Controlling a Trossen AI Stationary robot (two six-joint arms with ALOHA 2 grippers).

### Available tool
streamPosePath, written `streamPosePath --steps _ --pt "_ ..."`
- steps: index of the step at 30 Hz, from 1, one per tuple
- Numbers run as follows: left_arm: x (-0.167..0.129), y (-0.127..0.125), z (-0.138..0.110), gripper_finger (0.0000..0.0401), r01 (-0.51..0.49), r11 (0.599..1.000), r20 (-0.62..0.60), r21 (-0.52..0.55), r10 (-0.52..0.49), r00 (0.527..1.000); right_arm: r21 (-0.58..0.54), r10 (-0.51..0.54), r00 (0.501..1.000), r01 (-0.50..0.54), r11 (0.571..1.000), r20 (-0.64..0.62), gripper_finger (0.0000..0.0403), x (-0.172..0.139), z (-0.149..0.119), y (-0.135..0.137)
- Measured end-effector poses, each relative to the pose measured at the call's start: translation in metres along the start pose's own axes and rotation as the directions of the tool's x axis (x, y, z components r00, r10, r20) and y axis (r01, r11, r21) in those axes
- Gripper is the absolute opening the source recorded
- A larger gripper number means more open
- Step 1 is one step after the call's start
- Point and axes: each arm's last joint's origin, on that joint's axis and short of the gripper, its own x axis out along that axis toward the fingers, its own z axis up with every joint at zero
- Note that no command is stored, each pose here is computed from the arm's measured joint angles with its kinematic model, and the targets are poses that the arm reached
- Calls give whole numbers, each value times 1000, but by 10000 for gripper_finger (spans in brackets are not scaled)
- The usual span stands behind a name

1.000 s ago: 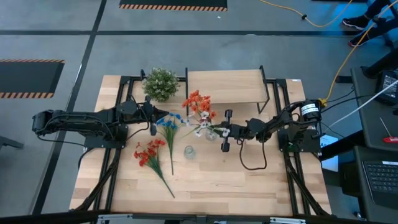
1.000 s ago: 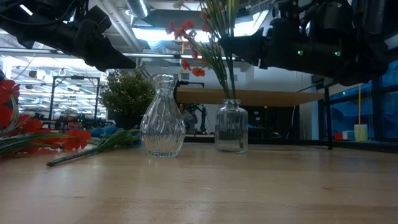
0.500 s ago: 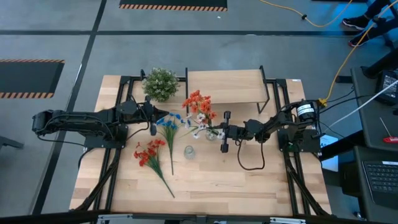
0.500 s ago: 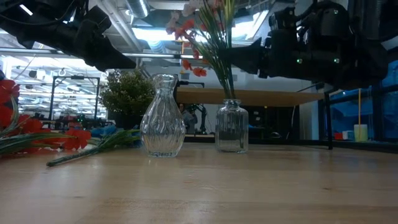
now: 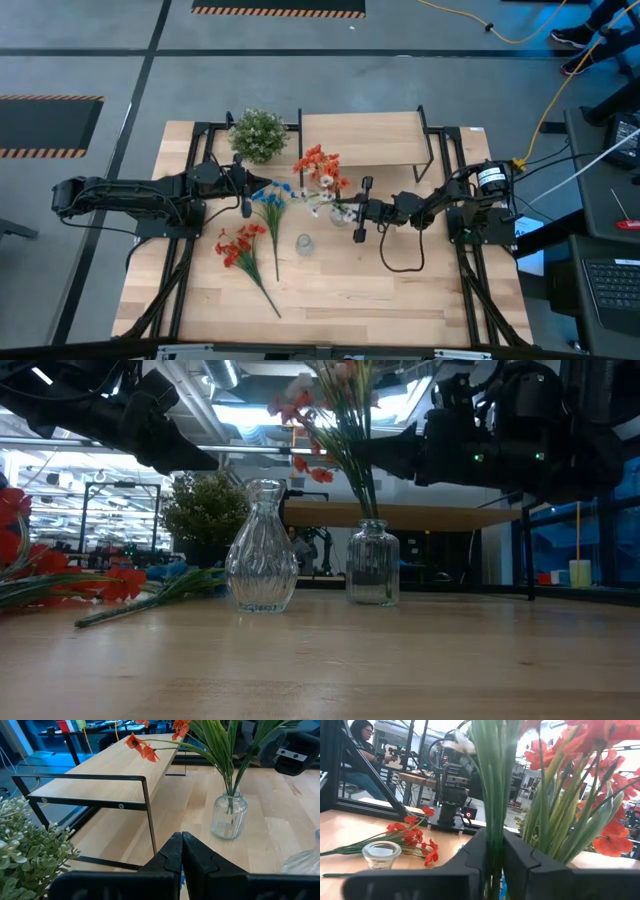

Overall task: Pick and place flowers into a vace then onto a shelf
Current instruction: Put the white flowers into the top transparent vase

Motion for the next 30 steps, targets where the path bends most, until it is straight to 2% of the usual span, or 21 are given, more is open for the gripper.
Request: streamPosePath --steps 7,11,16,30 --pt "0 0 0 4 0 1000 0 0 0 1000 -2 0 1000 0 1000 0 110 0 0 0" --pt "0 0 0 4 0 1000 0 0 0 1000 -3 -21 1000 21 1000 -7 127 0 0 0" --pt "0 0 0 4 0 1000 -1 0 0 1000 -6 -32 999 32 999 -28 130 -5 -2 -1" --pt "0 0 -1 4 1 1000 -8 1 -1 1000 -3 -22 1000 22 1000 -1 130 -8 14 -1"
